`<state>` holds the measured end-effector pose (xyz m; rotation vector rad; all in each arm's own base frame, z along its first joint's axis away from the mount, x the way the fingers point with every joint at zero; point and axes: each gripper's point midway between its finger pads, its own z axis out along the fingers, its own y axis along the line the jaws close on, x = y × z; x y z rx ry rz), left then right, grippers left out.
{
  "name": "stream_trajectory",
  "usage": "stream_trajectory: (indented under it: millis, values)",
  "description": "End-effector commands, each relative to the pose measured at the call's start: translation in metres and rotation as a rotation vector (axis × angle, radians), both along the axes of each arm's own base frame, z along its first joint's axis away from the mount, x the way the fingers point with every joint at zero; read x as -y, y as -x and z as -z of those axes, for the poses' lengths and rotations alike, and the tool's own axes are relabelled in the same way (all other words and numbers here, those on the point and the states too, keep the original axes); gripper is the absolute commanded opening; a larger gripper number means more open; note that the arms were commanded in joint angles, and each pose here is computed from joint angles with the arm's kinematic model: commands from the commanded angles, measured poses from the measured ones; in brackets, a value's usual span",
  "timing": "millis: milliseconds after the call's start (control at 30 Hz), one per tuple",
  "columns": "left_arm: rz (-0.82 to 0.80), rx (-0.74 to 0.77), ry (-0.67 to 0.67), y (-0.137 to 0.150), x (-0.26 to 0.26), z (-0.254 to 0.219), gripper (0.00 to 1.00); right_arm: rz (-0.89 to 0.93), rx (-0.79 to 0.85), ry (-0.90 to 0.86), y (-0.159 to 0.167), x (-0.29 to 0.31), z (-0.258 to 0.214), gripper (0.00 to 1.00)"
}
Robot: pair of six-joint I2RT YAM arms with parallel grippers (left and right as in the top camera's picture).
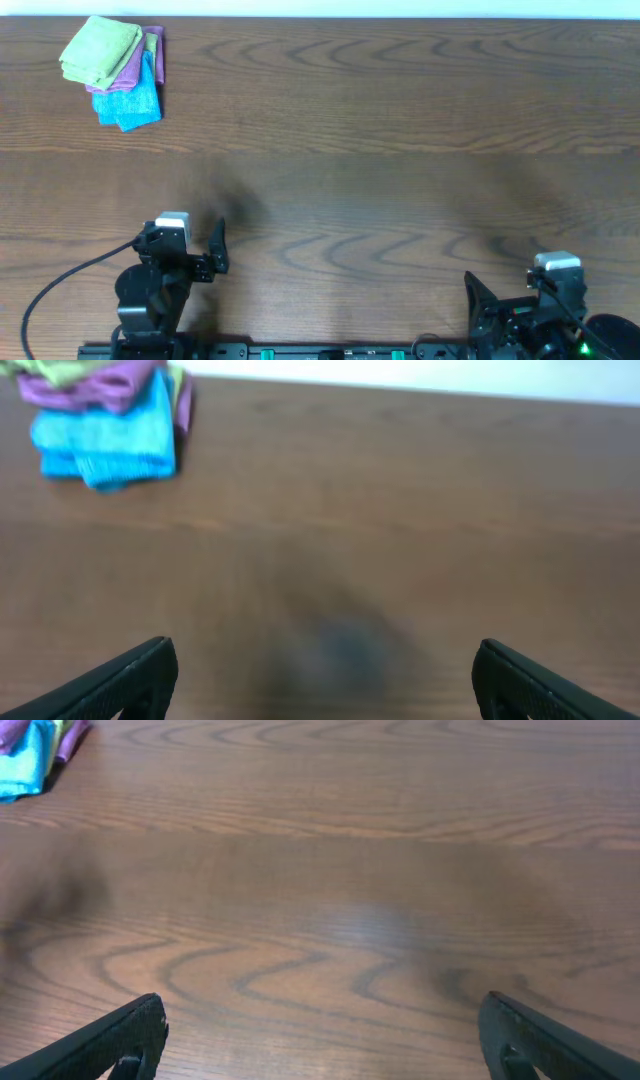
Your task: Fold the cloth
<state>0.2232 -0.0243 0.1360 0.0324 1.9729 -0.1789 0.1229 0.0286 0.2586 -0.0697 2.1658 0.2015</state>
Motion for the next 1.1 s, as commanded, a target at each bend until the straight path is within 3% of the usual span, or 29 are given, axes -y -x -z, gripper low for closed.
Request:
stream_trajectory:
  millis: [0, 167, 1067]
  values:
    - [0.002, -0.002, -0.02, 0.0, -0.001, 0.01, 0.95, -0.002, -0.002, -0.013, 0.001, -0.001, 0.0, 0.99]
    - [0.019, 0.01, -0.012, 0.002, 0.002, 0.028, 0.95, -0.002, -0.002, -0.013, 0.001, -0.001, 0.0, 0.99]
    - [0.027, 0.048, -0.011, 0.002, 0.004, 0.02, 0.95, -0.002, -0.002, -0.012, 0.001, -0.001, 0.0, 0.99]
